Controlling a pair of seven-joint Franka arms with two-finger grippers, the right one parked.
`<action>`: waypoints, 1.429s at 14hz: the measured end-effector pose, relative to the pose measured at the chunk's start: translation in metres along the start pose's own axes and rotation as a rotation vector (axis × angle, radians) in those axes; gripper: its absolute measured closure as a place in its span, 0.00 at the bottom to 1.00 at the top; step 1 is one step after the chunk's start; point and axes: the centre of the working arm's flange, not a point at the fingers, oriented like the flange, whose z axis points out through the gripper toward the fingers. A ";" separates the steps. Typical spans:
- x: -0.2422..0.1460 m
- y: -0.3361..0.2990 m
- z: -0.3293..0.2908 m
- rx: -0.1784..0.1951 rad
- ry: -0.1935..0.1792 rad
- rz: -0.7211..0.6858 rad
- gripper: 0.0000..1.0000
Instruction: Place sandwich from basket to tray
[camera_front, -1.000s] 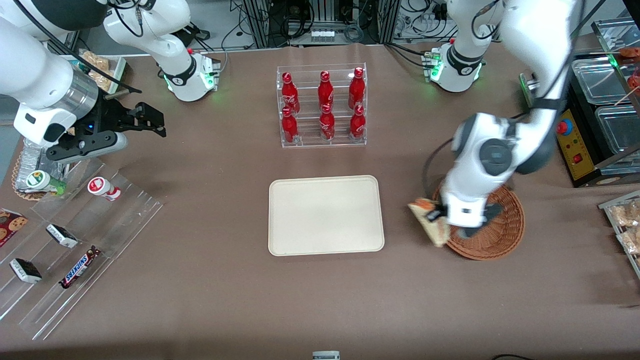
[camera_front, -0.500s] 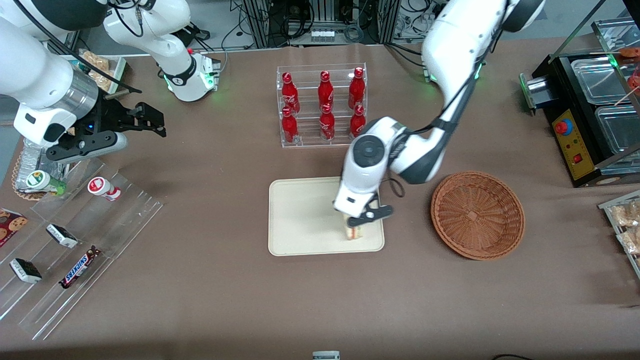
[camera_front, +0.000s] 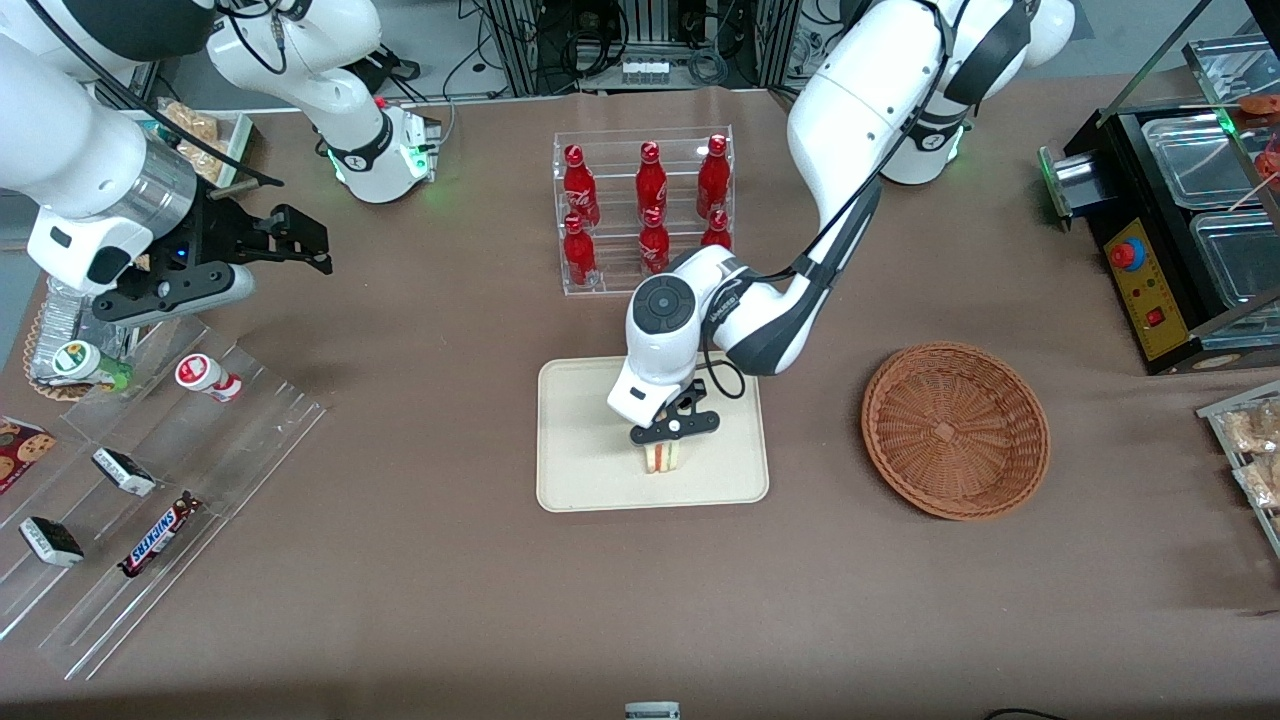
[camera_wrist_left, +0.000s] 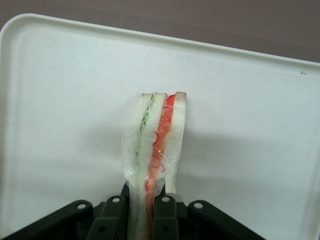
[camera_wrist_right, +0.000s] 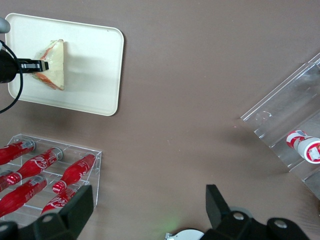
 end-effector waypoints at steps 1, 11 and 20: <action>0.000 0.000 0.003 0.004 0.008 0.009 0.76; 0.050 -0.063 -0.230 0.014 0.088 0.014 0.00; 0.140 -0.298 -0.287 0.087 -0.094 0.142 0.00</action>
